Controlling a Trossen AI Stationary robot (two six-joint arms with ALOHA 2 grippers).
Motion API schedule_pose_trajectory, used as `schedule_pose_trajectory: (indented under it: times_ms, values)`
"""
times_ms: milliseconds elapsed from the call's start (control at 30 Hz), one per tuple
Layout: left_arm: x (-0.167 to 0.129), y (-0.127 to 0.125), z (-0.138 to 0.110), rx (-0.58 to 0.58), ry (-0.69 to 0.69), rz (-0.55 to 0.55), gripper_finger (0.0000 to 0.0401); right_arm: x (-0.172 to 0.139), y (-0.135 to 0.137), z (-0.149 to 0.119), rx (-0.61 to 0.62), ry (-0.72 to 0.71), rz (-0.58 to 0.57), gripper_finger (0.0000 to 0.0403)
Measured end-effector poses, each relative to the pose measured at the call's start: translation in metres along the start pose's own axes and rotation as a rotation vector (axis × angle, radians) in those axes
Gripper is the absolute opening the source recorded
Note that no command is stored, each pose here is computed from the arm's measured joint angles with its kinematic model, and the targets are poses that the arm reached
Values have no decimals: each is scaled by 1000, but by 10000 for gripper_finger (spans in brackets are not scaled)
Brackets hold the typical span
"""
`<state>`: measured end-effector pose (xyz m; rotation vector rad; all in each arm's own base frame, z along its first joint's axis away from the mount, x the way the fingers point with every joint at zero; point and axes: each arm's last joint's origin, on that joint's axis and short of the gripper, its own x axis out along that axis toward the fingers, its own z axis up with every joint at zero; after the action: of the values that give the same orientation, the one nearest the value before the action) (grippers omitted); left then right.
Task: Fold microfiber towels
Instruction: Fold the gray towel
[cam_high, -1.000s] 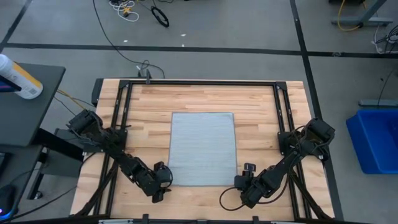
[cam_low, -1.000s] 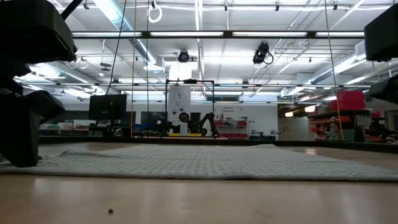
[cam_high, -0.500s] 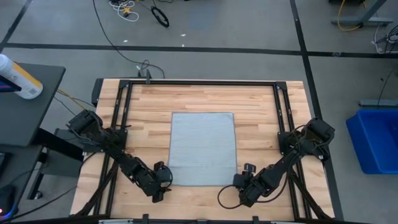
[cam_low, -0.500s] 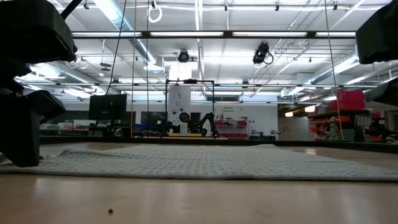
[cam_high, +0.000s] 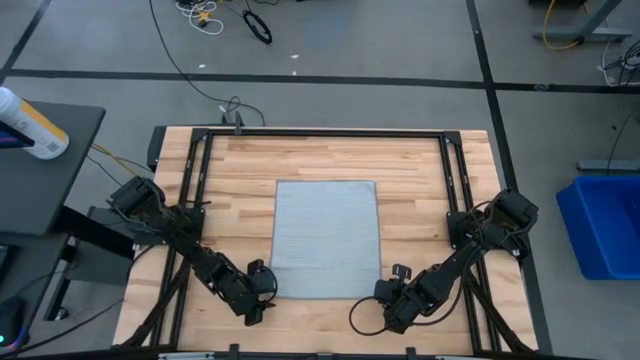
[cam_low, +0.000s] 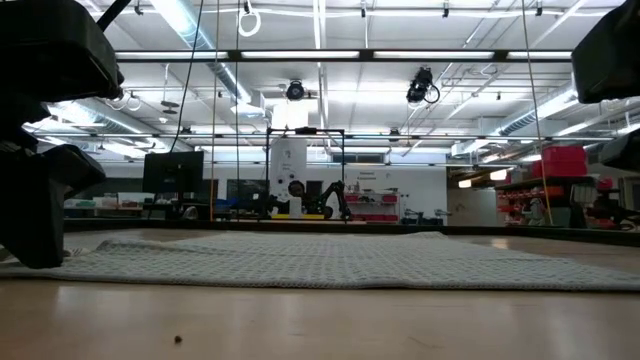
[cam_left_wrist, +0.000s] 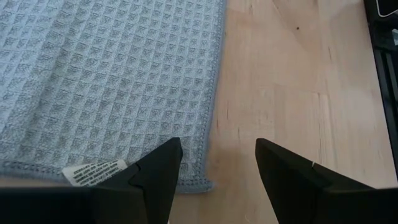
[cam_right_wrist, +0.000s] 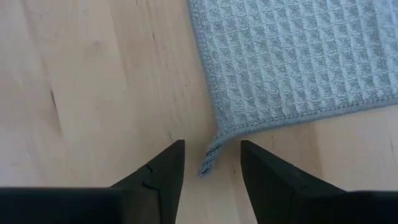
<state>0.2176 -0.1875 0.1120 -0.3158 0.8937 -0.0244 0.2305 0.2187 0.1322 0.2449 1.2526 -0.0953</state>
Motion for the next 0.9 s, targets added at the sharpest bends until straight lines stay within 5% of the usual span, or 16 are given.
schedule_pose_trajectory:
  times_ms: [267,633,900]
  values:
    - [0,0,0,-5,-2,1,222,7,2,-1,-23,-8,-10,136]
    - [0,0,0,-10,-1,-1,222,18,4,-1,-3,-18,-24,192]
    - [0,0,0,-18,-2,0,222,19,1,-2,-4,-19,-48,121]
